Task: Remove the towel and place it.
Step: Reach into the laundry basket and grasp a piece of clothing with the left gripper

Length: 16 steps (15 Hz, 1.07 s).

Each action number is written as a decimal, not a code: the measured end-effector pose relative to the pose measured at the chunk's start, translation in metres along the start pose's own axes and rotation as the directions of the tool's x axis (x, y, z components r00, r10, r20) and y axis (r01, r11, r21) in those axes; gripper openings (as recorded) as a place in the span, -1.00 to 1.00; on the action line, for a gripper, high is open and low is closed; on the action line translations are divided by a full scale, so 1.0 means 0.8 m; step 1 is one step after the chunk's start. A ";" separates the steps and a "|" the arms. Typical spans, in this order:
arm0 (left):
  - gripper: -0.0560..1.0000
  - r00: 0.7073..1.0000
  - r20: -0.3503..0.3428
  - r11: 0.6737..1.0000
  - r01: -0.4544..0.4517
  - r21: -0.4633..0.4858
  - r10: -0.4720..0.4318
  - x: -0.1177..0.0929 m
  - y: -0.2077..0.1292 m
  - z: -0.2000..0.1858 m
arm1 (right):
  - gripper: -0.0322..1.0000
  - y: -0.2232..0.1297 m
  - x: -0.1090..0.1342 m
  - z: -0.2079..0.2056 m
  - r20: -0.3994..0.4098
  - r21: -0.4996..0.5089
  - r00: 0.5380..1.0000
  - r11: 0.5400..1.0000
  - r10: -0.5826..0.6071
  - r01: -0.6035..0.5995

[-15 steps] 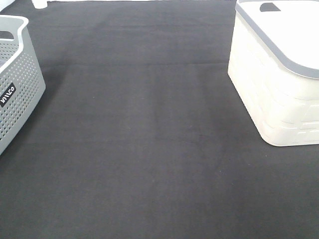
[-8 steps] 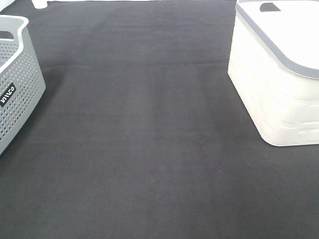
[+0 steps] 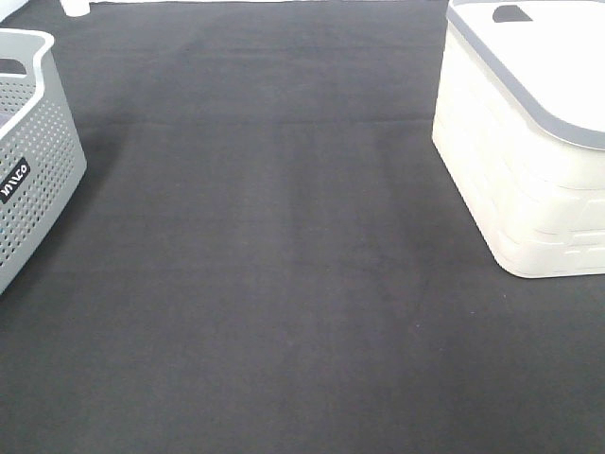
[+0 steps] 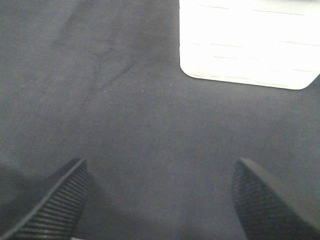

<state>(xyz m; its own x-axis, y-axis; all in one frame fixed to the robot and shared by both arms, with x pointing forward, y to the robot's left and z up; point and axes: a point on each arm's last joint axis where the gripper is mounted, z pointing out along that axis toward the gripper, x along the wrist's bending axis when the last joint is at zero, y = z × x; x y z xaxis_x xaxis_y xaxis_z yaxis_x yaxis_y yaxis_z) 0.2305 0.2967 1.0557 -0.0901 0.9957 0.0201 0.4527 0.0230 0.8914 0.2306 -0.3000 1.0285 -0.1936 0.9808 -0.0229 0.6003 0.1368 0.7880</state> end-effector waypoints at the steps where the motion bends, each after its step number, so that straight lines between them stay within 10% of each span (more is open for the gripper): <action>1: 0.97 1.000 0.000 1.000 0.000 0.000 0.000 0.000 0.000 0.000 | 0.54 0.000 0.000 0.000 0.000 0.000 1.000 1.000 0.000 0.000; 16: 0.97 1.000 0.000 1.000 0.000 0.000 0.000 0.000 0.000 0.000 | 0.54 0.000 0.000 0.000 0.000 0.000 1.000 1.000 0.000 0.000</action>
<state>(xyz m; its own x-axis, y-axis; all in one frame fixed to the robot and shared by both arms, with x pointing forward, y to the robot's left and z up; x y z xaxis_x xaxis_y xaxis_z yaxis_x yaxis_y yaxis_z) 0.2305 0.2967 1.0557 -0.0901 0.9957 0.0201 0.4527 0.0230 0.8914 0.2306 -0.3000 1.0285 -0.1936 0.9808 -0.0229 0.6003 0.1368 0.7880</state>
